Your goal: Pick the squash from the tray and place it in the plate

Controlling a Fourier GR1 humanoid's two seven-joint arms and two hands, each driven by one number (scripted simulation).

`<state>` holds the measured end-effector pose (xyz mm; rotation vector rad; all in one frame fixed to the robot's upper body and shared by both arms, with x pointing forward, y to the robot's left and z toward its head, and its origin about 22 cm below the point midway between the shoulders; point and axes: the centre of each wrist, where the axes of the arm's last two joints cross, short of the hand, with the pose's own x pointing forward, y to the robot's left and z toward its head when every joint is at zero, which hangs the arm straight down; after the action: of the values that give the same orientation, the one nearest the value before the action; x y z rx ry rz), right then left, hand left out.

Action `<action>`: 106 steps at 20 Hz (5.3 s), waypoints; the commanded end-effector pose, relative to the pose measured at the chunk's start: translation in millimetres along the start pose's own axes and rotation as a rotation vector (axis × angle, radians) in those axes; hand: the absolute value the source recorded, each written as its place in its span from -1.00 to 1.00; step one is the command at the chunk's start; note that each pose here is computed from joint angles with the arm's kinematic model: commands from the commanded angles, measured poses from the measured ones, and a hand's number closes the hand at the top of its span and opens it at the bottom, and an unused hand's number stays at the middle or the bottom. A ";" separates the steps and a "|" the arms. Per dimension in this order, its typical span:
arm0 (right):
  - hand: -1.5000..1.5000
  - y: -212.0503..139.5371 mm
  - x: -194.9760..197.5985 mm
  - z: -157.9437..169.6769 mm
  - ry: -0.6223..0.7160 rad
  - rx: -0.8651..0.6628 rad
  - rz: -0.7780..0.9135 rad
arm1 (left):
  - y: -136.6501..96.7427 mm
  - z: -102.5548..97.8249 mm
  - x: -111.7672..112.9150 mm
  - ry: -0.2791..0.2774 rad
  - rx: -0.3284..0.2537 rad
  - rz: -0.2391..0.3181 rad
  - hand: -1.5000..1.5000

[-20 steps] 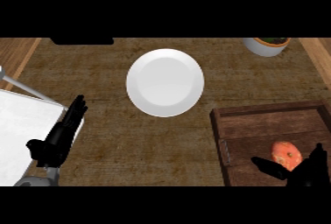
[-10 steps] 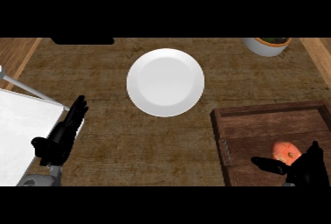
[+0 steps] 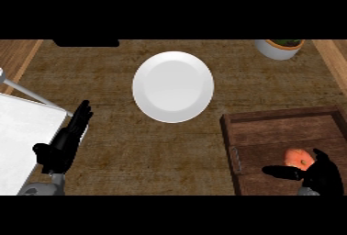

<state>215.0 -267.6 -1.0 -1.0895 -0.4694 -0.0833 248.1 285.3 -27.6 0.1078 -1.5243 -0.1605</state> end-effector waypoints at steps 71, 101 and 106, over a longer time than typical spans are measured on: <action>1.00 81.1 243.4 119.7 -1.330 0.291 -0.139 | -0.2 -6.4 8.7 -0.015 -0.027 -0.030 0.00; -1.00 52.4 169.3 -64.0 -1.157 0.570 -0.693 | -16.6 -12.9 2.6 -0.002 0.013 -0.003 0.00; -1.00 18.9 158.3 -105.3 -1.209 0.620 -0.664 | 22.5 -4.9 -1.7 0.010 0.033 -0.012 0.00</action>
<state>406.6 -285.7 9.7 -0.2518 -1.7872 0.1196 253.0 284.8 -31.5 0.1078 -1.5219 -0.1723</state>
